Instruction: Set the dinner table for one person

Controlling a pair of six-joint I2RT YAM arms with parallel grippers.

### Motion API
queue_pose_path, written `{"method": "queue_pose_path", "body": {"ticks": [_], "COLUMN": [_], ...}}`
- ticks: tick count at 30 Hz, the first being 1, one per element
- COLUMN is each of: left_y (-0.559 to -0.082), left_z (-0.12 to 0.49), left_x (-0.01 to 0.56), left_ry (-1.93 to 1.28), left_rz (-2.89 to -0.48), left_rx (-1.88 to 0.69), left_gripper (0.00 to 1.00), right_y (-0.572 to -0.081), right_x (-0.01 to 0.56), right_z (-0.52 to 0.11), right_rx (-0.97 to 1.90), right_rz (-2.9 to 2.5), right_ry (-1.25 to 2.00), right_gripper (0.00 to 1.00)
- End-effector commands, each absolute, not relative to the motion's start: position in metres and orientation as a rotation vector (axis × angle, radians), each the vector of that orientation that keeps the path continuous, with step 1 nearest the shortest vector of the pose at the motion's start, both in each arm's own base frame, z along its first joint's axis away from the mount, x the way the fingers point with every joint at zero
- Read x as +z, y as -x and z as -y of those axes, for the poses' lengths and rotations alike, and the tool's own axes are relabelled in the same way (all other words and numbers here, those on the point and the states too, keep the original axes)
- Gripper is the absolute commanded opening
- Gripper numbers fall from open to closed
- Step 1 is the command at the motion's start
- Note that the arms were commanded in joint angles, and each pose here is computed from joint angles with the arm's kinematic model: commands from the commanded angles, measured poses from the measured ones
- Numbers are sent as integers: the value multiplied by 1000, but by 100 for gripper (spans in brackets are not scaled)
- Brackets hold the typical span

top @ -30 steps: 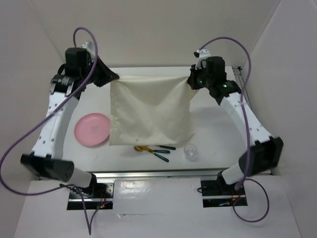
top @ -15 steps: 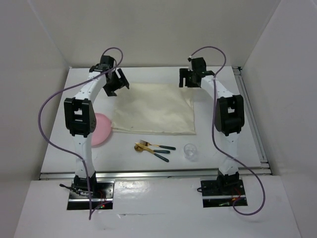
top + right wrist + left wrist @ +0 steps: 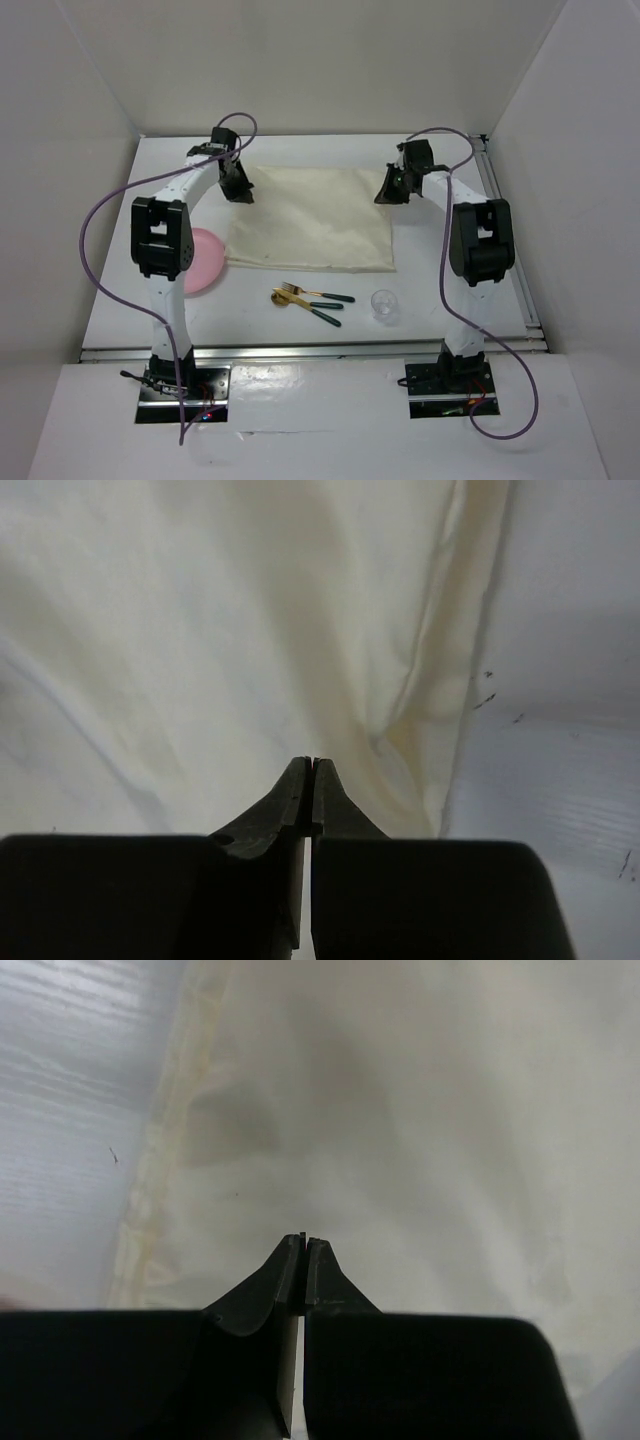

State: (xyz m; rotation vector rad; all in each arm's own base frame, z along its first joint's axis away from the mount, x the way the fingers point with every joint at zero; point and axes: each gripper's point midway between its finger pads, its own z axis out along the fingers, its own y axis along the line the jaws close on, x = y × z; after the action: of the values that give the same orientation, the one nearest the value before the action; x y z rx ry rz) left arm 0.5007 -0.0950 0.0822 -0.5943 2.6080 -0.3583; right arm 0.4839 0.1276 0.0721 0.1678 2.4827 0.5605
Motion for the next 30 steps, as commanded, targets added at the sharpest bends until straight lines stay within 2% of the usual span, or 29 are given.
{"method": "queue_pose_path", "body": {"ticks": [1, 6, 12, 18, 19, 21, 22, 23, 26, 29, 30], "left_y": [-500, -483, -474, -474, -474, -476, -473, -476, -473, -466, -461], "left_z": [93, 80, 80, 76, 78, 80, 82, 82, 85, 84, 84], "left_x": [85, 54, 52, 72, 73, 80, 83, 83, 80, 65, 60], "left_ry": [571, 607, 594, 564, 561, 554, 551, 534, 531, 540, 556], "left_rz": [-2598, -2705, -2720, -2688, -2692, -2672, -2673, -2664, -2679, -2713, -2728], "left_rx": [-336, -203, -213, -194, -210, -230, -245, -247, -267, -255, -250], "left_gripper": [0, 0, 0, 0, 0, 0, 0, 0, 2, 2, 2], "right_y": [-514, -525, -529, -514, -510, -499, -497, -489, -478, -458, -443], "right_x": [84, 40, 27, 69, 74, 86, 90, 94, 94, 87, 76], "right_z": [-119, -83, -69, -59, -64, -63, -67, -68, -85, -91, -92], "right_rx": [604, 388, 313, 189, 198, 204, 216, 229, 324, 381, 390], "right_rz": [-2408, -2520, -2546, -2451, -2446, -2425, -2412, -2413, -2430, -2468, -2504], "right_ry": [-227, -331, -358, -363, -362, -359, -359, -354, -340, -338, -341], "right_gripper": [0, 0, 0, 0, 3, 23, 45, 49, 55, 55, 67]}}
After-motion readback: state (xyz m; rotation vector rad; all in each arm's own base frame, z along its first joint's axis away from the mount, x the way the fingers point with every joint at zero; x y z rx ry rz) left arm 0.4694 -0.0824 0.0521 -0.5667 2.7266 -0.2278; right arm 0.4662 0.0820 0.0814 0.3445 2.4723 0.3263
